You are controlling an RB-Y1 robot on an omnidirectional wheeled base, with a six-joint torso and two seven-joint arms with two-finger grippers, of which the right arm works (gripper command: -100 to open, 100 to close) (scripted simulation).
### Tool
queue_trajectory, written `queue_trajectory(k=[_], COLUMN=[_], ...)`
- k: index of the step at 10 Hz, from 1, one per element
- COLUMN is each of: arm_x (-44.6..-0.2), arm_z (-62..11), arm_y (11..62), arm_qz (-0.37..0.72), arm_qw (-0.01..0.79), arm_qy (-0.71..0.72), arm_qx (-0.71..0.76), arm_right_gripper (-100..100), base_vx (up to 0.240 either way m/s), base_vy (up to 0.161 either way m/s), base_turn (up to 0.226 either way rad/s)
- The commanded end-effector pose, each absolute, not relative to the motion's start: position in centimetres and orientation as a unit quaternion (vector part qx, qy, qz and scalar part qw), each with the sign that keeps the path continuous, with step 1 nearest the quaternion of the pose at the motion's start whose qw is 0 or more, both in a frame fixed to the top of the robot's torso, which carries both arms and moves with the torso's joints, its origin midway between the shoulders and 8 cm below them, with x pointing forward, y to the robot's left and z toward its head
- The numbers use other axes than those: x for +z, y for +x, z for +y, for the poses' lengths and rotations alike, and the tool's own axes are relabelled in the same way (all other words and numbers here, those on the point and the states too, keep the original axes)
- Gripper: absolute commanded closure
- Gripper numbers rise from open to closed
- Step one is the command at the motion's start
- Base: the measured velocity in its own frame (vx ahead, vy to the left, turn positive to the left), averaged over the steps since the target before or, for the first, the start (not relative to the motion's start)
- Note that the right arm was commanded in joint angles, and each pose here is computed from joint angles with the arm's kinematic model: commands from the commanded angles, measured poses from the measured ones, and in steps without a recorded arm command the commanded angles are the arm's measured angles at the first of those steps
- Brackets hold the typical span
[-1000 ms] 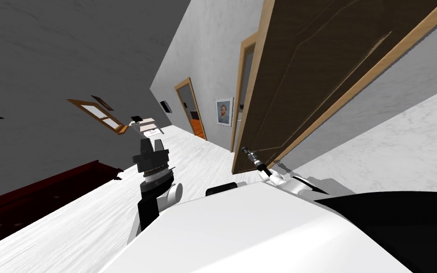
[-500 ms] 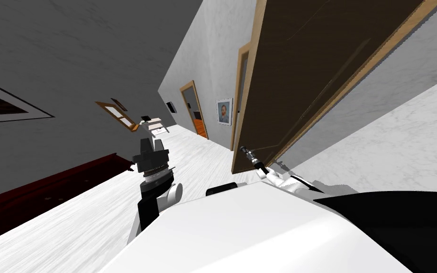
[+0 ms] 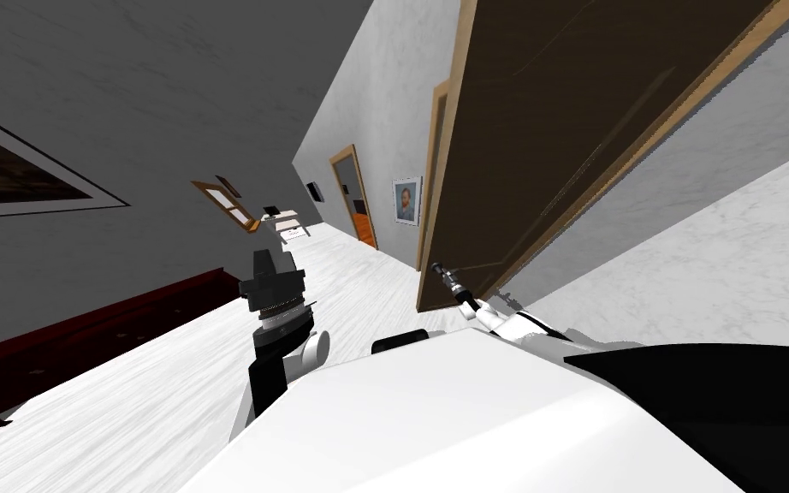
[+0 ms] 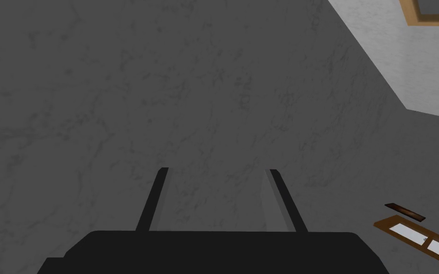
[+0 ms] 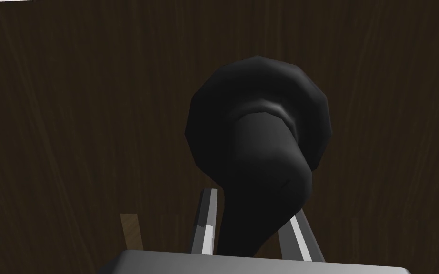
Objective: Pull the door open
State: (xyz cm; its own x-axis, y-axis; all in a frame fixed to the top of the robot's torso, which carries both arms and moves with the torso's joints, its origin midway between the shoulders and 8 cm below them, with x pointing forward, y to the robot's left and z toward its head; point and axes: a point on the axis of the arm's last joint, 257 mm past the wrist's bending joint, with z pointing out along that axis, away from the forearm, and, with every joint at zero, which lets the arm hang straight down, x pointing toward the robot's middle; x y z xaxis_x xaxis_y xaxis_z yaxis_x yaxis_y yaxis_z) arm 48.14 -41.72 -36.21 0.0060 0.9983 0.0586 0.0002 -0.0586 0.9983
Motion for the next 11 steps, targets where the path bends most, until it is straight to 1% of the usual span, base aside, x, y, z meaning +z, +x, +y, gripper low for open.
queue_trajectory(k=[1, 4, 6, 8, 10, 11], arm_x=[-36.1, -36.0, -36.0, -36.0, -36.1, -36.1], arm_z=[-41.6, -41.4, -41.1, -40.9, -40.5, -40.5], arm_y=[47.4, 46.2, 45.2, 44.3, 42.9, 43.4], arm_qz=[0.492, 0.505, 0.515, 0.524, 0.537, 0.532], arm_qw=[0.48, 0.469, 0.458, 0.447, 0.431, 0.436], arm_qy=[0.505, 0.49, 0.48, 0.471, 0.46, 0.465], arm_qx=[0.521, 0.533, 0.542, 0.551, 0.561, 0.557], arm_right_gripper=[100, 100, 100, 100, 100, 100], base_vx=[-0.066, -0.118, -0.109, -0.053, -0.079, -0.037], base_vy=[0.002, -0.002, -0.044, -0.021, -0.07, -0.036], base_turn=[0.005, -0.034, -0.028, -0.013, -0.028, 0.0])
